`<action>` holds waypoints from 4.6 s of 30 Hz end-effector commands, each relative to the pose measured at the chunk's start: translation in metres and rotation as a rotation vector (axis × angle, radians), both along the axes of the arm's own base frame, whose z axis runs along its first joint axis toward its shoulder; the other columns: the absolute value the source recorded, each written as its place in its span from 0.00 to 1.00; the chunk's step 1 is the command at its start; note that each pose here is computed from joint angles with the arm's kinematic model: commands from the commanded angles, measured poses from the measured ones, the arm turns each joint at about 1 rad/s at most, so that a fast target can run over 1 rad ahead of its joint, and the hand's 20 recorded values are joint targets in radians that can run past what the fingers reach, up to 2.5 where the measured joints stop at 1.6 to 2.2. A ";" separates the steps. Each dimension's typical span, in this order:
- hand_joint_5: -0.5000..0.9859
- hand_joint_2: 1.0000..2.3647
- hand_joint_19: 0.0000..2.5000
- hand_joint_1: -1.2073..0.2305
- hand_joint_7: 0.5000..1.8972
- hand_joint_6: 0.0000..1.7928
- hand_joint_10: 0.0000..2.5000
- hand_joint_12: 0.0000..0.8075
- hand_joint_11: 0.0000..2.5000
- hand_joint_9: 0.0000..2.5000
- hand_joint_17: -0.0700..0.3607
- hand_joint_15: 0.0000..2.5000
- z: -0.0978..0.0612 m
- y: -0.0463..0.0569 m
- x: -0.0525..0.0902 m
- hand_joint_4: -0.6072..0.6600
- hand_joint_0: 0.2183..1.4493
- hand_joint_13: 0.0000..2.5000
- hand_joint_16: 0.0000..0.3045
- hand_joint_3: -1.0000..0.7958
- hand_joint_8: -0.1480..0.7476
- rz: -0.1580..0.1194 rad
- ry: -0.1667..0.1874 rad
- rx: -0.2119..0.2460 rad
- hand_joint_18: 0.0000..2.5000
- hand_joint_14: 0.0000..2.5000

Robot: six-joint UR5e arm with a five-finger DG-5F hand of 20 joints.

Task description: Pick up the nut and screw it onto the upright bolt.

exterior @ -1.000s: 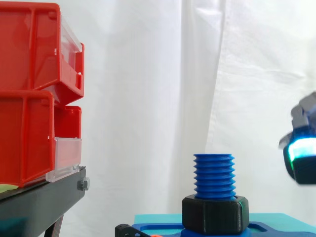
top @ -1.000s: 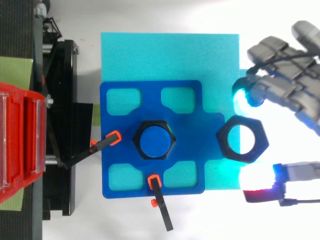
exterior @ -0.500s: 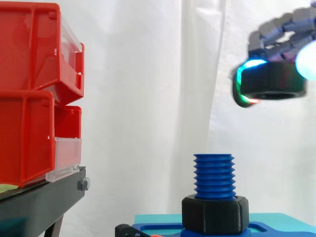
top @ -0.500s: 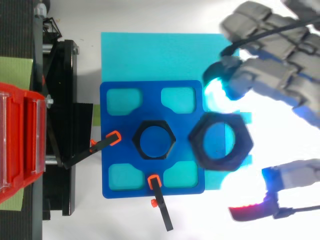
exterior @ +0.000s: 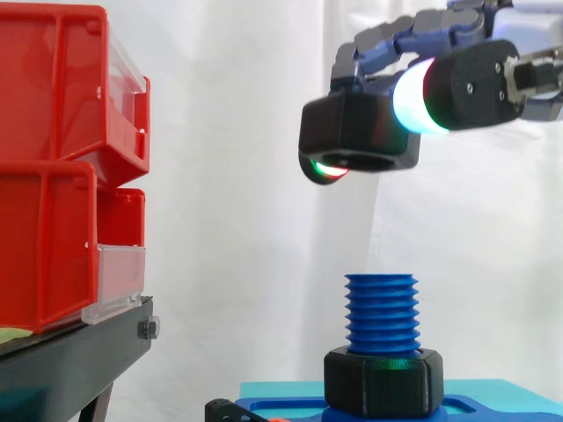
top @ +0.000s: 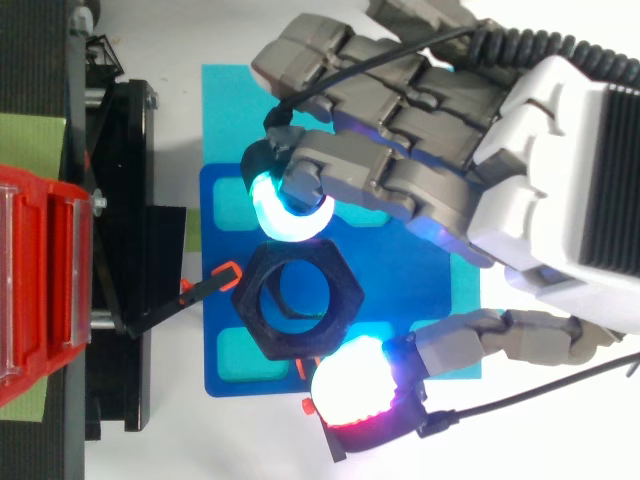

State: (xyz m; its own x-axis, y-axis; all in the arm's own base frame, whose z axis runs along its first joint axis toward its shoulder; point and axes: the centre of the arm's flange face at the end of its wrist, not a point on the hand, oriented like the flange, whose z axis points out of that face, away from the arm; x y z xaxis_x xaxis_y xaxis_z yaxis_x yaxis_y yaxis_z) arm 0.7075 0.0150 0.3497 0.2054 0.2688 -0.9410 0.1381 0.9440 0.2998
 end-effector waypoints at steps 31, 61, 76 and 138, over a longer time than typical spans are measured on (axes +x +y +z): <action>0.23 0.00 0.00 0.40 0.54 0.32 0.00 0.47 0.00 0.17 0.41 0.00 -0.017 -0.021 -0.009 0.72 0.26 0.15 0.16 0.29 0.50 0.004 0.125 -0.029 0.09 0.00; 0.23 0.00 0.00 0.41 0.53 0.32 0.00 0.47 0.00 0.17 0.41 0.00 -0.024 -0.010 -0.003 0.72 0.26 0.16 0.16 0.29 0.50 0.041 0.109 -0.029 0.10 0.00; 0.23 0.00 0.00 0.41 0.54 0.32 0.00 0.47 0.00 0.17 0.41 0.00 -0.024 -0.008 -0.003 0.72 0.26 0.16 0.16 0.29 0.50 0.042 0.107 -0.027 0.11 0.00; 0.23 0.00 0.00 0.41 0.54 0.32 0.00 0.46 0.00 0.17 0.41 0.00 -0.037 -0.013 -0.001 0.72 0.25 0.19 0.16 0.29 0.50 0.052 0.127 -0.029 0.14 0.00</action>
